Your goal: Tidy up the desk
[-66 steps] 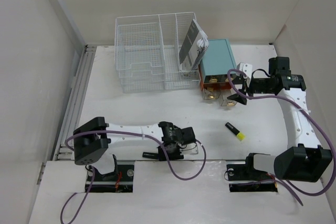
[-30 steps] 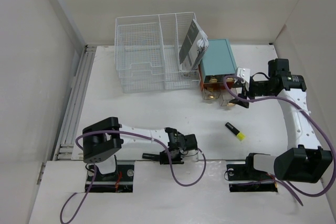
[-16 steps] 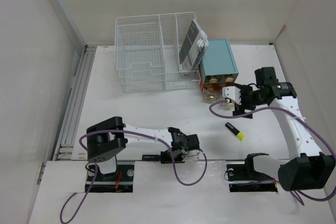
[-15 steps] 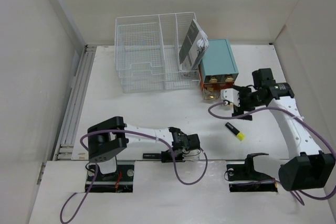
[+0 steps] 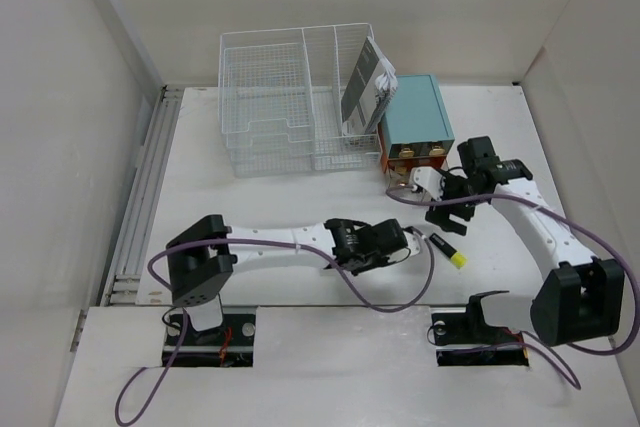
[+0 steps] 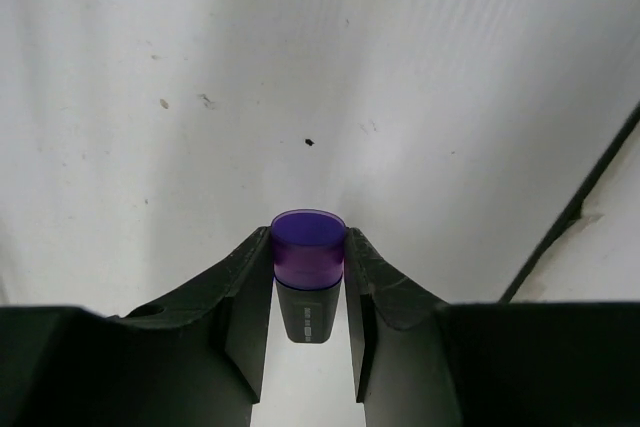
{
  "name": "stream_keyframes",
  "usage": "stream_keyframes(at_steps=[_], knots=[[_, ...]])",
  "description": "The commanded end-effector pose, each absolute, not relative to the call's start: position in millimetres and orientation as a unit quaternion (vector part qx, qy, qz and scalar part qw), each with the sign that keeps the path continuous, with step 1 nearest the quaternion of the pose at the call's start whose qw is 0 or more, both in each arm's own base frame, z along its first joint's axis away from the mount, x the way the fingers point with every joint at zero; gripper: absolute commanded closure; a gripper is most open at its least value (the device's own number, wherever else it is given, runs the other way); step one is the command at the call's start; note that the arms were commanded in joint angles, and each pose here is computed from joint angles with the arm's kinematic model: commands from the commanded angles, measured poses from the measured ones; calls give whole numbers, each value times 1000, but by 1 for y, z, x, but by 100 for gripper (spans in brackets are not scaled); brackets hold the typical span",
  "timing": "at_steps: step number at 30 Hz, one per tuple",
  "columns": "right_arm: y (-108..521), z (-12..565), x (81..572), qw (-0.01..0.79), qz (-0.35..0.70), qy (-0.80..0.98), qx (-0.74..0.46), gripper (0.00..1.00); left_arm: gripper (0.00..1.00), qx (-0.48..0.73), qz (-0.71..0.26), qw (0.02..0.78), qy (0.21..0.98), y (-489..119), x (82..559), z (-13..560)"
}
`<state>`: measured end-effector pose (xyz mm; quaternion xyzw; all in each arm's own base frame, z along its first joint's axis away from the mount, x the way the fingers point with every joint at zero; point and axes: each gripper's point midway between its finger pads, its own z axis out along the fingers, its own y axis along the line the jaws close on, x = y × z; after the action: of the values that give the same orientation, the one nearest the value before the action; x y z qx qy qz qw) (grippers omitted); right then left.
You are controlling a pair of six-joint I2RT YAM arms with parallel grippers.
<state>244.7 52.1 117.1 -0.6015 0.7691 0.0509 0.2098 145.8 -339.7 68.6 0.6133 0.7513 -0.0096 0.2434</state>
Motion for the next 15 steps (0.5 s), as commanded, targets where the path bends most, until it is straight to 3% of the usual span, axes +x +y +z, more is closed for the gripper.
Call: stream_keyframes(at_steps=[1, 2, 3, 10, 15], knots=[[55, 108, 248, 201, 62, 805, -555, 15, 100, 571, -62, 310, 758, -360, 151, 121], [52, 104, 245, 191, 54, 809, -553, 17, 100, 564, -65, 308, 763, -358, 149, 123], [48, 102, 245, 181, 45, 823, -537, 25, 100, 559, -75, 311, 765, -356, 146, 131], [41, 82, 245, 142, 40, 850, -506, 26, 100, 536, -150, 352, 753, -341, 124, 175], [50, 62, 249, 123, 34, 859, -496, 26, 100, 495, -251, 435, 709, -331, 111, 248]])
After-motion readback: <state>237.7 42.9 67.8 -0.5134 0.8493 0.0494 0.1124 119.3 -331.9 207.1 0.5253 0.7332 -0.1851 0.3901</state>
